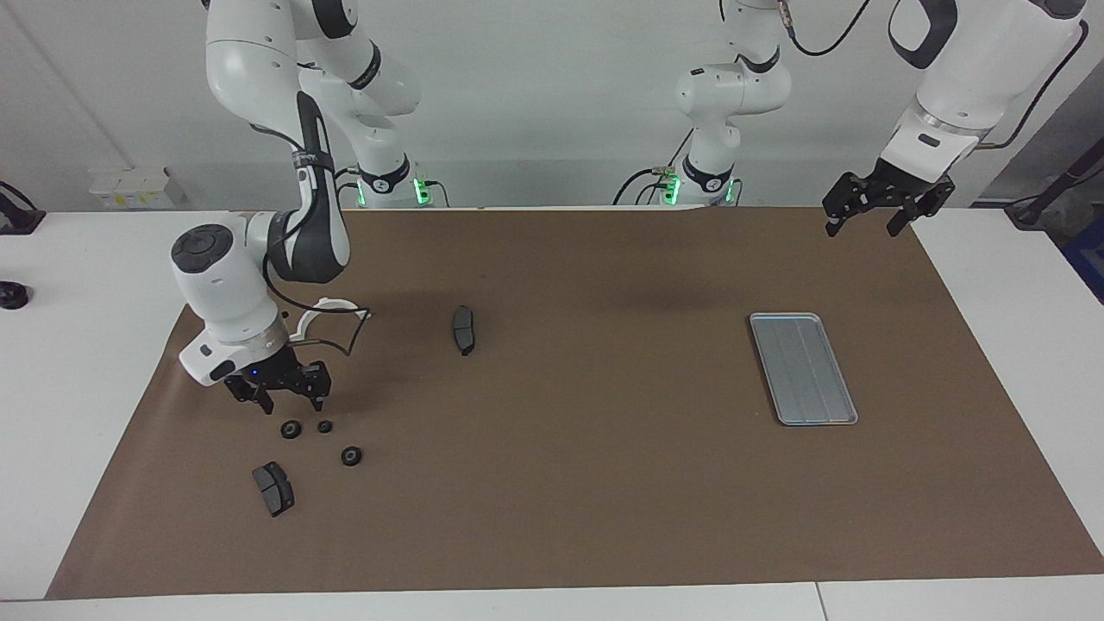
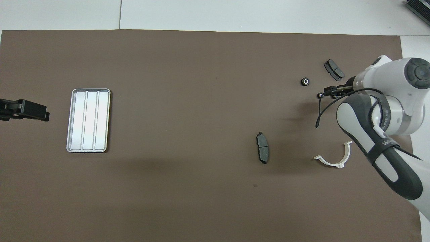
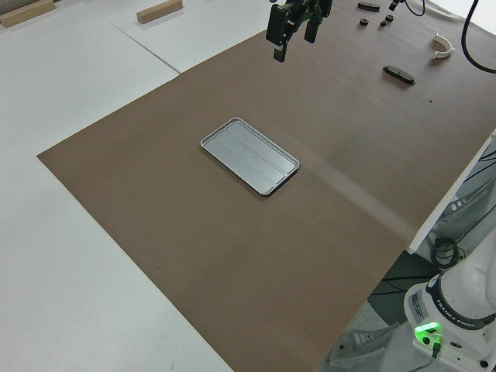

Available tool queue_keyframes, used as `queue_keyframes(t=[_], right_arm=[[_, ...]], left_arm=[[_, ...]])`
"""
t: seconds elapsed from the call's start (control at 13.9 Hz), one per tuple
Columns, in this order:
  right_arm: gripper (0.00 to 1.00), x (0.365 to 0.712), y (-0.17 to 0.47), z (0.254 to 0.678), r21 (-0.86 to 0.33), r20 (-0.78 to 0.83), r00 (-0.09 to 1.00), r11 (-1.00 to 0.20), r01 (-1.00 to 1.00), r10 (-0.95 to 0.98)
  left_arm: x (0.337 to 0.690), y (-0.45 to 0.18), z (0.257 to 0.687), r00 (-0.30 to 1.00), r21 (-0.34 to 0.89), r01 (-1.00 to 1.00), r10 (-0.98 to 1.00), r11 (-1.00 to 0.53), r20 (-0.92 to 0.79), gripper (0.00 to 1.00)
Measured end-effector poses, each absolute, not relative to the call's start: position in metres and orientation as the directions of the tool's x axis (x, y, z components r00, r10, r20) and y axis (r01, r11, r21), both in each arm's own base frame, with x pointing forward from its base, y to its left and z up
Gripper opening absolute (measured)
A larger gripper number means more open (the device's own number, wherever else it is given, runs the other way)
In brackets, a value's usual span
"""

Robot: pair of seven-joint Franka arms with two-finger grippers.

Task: Pick bearing gear from pile to tray
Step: 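Reach the right gripper to the pile and grasp a black gear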

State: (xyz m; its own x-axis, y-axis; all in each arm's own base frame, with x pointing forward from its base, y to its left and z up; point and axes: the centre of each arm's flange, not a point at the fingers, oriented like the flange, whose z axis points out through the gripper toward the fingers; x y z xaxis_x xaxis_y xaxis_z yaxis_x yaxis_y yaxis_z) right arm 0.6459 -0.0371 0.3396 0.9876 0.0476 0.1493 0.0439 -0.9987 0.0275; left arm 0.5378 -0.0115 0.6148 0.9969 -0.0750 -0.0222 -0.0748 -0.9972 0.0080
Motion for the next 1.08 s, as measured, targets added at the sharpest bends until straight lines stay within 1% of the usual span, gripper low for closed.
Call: queue_keyframes(t=[0.07,0.14,0.22,0.29,0.36,0.43,0.58,0.79,1.08], right_arm=[[0.76,0.647,-0.036,0.333,0.028,0.146,0.988,-0.998,0.047,0.051],[0.72,0.648,-0.036,0.326,0.037,0.144,0.988,-0.998,0.055,0.060],[0.72,0.649,-0.036,0.319,0.050,0.142,0.987,-0.996,0.067,0.074],[0.67,0.650,-0.036,0.312,0.057,0.142,0.986,-0.996,0.074,0.081],[0.67,0.651,-0.035,0.306,0.059,0.144,0.986,-0.995,0.079,0.086],[0.64,0.652,-0.032,0.302,0.058,0.145,0.985,-0.995,0.084,0.092],[0.62,0.654,-0.021,0.301,0.060,0.145,0.983,-0.993,0.101,0.109],[0.60,0.660,-0.007,0.311,0.073,0.148,0.979,-0.989,0.129,0.138],[0.59,0.661,-0.009,0.311,0.075,0.147,0.980,-0.989,0.127,0.137]], left_arm=[[0.538,-0.012,0.615,0.997,0.008,-0.075,-0.075,-0.997,-0.022,1.00],[0.538,-0.012,0.615,0.997,0.008,-0.075,-0.075,-0.997,-0.022,1.00],[0.538,-0.012,0.615,0.997,0.008,-0.075,-0.075,-0.997,-0.022,1.00],[0.538,-0.012,0.615,0.997,0.008,-0.075,-0.075,-0.997,-0.022,1.00],[0.538,-0.012,0.615,0.997,0.008,-0.075,-0.075,-0.997,-0.022,1.00],[0.538,-0.012,0.615,0.997,0.008,-0.075,-0.075,-0.997,-0.022,1.00],[0.538,-0.012,0.615,0.997,0.008,-0.075,-0.075,-0.997,-0.022,1.00],[0.538,-0.012,0.615,0.997,0.008,-0.075,-0.075,-0.997,-0.022,1.00],[0.538,-0.012,0.615,0.997,0.008,-0.075,-0.075,-0.997,-0.022,1.00]])
